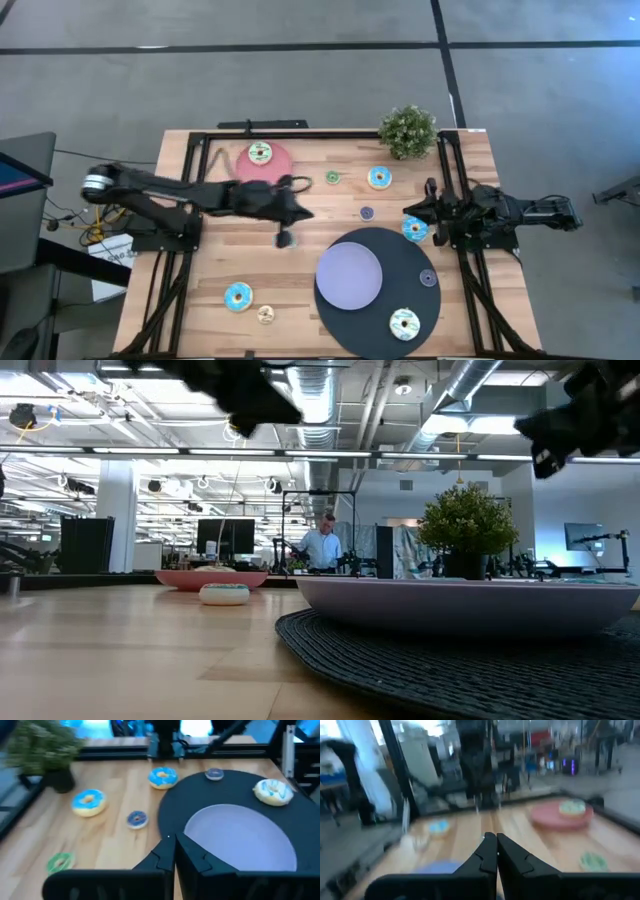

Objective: Pick & Place donuts
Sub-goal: Put the top small purple donut on the purple plate

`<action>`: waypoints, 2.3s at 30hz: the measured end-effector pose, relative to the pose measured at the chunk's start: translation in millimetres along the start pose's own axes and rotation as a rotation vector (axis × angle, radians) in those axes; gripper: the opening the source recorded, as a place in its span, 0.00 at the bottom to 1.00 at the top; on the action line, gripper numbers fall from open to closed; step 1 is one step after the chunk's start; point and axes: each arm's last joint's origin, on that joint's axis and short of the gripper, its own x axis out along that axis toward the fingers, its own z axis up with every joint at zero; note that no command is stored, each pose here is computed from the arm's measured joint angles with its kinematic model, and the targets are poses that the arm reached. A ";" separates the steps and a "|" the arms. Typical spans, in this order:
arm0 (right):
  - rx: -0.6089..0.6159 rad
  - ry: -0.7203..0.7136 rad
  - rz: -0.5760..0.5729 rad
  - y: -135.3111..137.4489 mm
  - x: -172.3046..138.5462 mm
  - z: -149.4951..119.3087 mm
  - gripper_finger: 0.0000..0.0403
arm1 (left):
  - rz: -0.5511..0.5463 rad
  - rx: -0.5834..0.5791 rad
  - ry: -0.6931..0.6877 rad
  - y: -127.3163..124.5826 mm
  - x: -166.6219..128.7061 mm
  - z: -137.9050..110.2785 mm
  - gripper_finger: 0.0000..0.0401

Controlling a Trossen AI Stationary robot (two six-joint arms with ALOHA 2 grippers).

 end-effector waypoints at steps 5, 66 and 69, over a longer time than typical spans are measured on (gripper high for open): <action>-0.027 0.027 -0.078 -1.6 21.3 4.3 0.00 | 0.028 0.029 -0.083 -10.0 -48.0 -33.0 0.00; 0.646 1.174 -0.889 -51.1 200.1 -40.9 0.81 | 0.025 0.028 -0.089 -1.6 -119.4 -57.6 0.00; 0.647 1.165 -0.887 -51.1 199.8 -38.8 0.81 | 0.025 0.025 -0.090 -1.6 -119.4 -57.6 0.00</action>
